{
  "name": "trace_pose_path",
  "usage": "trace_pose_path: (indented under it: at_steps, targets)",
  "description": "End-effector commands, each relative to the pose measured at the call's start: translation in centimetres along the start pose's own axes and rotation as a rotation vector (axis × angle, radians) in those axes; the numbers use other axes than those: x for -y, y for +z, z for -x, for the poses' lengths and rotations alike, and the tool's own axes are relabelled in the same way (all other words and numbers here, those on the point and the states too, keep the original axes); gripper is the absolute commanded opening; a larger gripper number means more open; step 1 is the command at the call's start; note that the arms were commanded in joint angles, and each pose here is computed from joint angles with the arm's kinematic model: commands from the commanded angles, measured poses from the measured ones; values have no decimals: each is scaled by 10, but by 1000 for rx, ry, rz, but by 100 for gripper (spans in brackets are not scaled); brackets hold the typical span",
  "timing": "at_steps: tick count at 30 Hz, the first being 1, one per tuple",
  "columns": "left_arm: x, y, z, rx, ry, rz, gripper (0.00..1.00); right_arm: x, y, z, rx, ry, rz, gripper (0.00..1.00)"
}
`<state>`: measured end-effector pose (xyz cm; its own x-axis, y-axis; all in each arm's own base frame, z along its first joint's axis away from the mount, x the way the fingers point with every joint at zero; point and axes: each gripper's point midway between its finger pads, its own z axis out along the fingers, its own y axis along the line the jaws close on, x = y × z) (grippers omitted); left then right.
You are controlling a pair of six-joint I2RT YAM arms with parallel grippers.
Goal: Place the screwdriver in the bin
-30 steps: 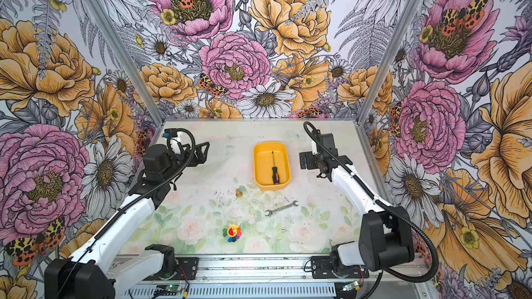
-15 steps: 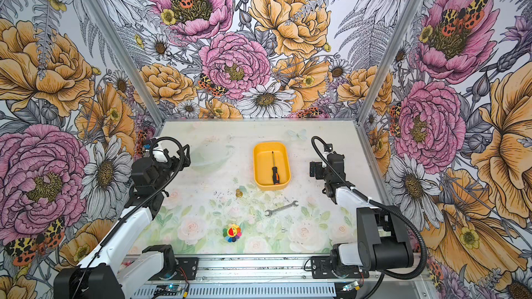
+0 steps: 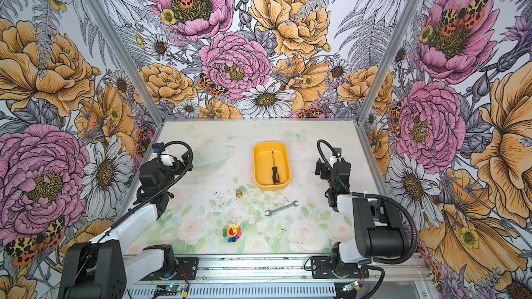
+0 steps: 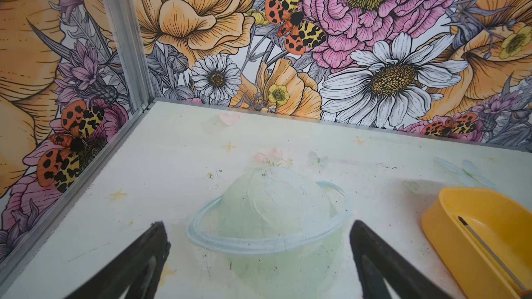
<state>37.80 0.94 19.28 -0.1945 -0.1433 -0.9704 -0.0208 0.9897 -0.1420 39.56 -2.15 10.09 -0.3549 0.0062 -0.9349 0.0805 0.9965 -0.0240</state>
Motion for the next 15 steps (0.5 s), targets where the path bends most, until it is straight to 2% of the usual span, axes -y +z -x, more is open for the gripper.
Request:
trace_pose_path:
  at_steps: [1, 15]
  targets:
    - [-8, 3, 10, 63, 19, 30, 99, -1, 4, 14, 75, 13, 11, 100]
    - [-13, 21, -5, 41, 52, 40, 99, -1, 4, 13, 72, 16, 10, 100]
